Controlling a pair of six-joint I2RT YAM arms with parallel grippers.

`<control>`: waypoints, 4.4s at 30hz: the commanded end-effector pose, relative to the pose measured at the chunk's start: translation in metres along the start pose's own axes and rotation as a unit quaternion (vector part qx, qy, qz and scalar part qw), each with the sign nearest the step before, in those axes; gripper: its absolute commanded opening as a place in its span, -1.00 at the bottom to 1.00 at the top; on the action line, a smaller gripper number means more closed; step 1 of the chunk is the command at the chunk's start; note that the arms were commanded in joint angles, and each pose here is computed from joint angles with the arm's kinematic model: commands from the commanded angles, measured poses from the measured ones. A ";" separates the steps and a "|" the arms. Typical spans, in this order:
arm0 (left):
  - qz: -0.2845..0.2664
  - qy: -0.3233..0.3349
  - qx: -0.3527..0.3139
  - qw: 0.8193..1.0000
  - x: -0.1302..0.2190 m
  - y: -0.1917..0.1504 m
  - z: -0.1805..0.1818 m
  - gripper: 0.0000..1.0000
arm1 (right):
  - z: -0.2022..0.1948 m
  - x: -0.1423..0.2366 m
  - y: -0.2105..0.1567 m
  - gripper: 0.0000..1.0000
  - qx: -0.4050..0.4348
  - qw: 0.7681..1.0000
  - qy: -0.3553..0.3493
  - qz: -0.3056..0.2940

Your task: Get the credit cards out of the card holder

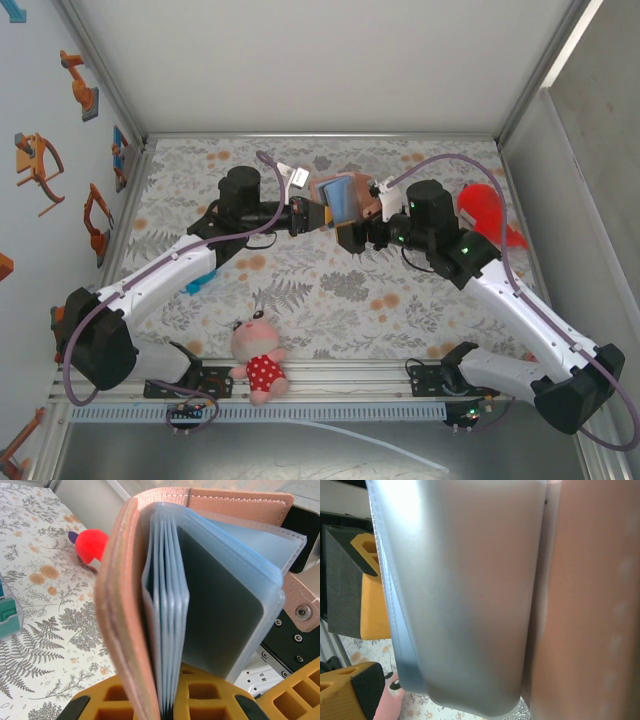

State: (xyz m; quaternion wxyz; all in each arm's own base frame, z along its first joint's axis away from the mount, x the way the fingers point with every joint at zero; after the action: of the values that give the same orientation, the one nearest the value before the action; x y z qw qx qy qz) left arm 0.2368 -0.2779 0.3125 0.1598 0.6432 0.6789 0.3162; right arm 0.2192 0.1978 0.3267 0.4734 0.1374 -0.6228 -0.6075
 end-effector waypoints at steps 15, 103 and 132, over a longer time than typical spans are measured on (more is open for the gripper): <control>-0.003 -0.043 -0.025 0.999 0.001 0.005 -0.014 -1.00 | -0.006 0.003 0.003 0.82 0.001 0.999 -0.034 -0.005; 0.036 -0.014 0.001 0.999 0.005 -0.013 0.003 -1.00 | -0.040 0.104 -0.006 0.16 -0.048 0.950 -0.309 -0.009; 0.082 -0.024 0.035 0.996 -0.013 -0.038 0.027 -1.00 | -0.023 0.082 -0.008 0.94 -0.094 0.976 -0.197 0.004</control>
State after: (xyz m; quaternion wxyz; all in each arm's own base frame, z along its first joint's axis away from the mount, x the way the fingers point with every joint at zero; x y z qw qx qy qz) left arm 0.2300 -0.2812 0.2619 0.0983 0.6982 0.6447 0.2954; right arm 0.1901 0.1286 0.3467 0.3786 -0.0140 -0.6242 -0.6833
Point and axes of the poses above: each hand's point on the last joint's axis, 136 mm out from that joint toward the fingers, its own x axis back along the fingers, its own z axis along the line the jaws close on, y = z × x, the point moved 7 cm from there along x, back along the fingers, and after that the axes turned 7 degrees about x, right-handed, at the moved point
